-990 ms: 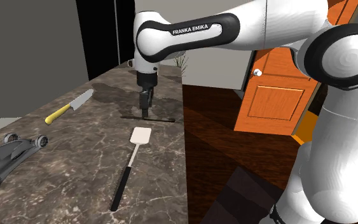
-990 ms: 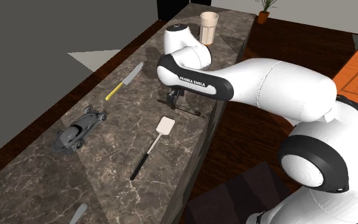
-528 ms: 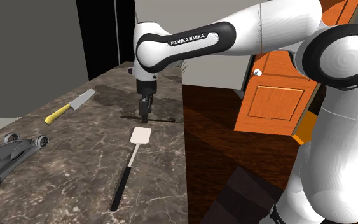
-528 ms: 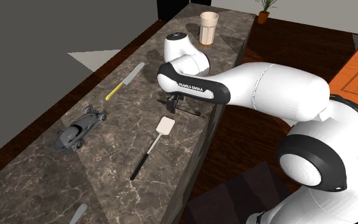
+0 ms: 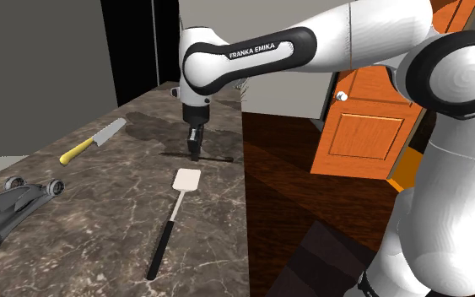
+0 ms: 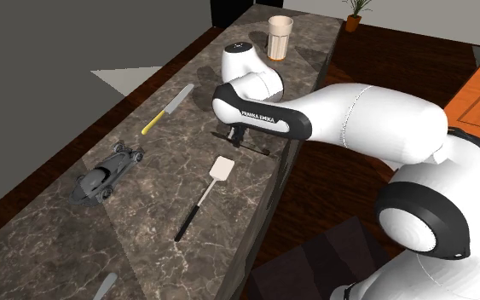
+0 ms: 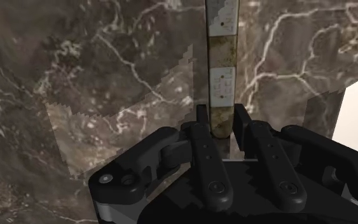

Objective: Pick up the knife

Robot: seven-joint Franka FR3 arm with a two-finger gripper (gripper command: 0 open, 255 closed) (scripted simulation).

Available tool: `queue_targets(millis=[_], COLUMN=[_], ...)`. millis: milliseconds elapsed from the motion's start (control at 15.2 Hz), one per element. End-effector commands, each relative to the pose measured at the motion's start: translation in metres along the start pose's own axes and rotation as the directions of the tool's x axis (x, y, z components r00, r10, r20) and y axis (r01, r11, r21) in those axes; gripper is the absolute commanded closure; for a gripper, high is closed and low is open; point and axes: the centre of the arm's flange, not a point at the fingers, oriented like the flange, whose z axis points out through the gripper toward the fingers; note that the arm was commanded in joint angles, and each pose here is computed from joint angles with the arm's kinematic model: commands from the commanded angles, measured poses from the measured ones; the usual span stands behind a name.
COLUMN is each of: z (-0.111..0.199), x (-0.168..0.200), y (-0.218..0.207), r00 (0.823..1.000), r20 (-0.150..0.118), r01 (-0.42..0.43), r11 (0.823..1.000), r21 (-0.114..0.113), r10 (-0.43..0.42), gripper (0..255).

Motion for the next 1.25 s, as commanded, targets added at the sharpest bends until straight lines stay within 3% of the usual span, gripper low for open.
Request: queue_targets(millis=[0, 1188], z=[0.002, -0.075], x=[0.0, 0.004], y=[-0.002, 0.0], r00=[1.0, 1.0], r20=[0.007, 0.007], r01=[0.002, 0.003], r11=[1.0, 1.0], r21=[0.005, 0.005], r10=[-0.002, -0.003], gripper=[255, 255])
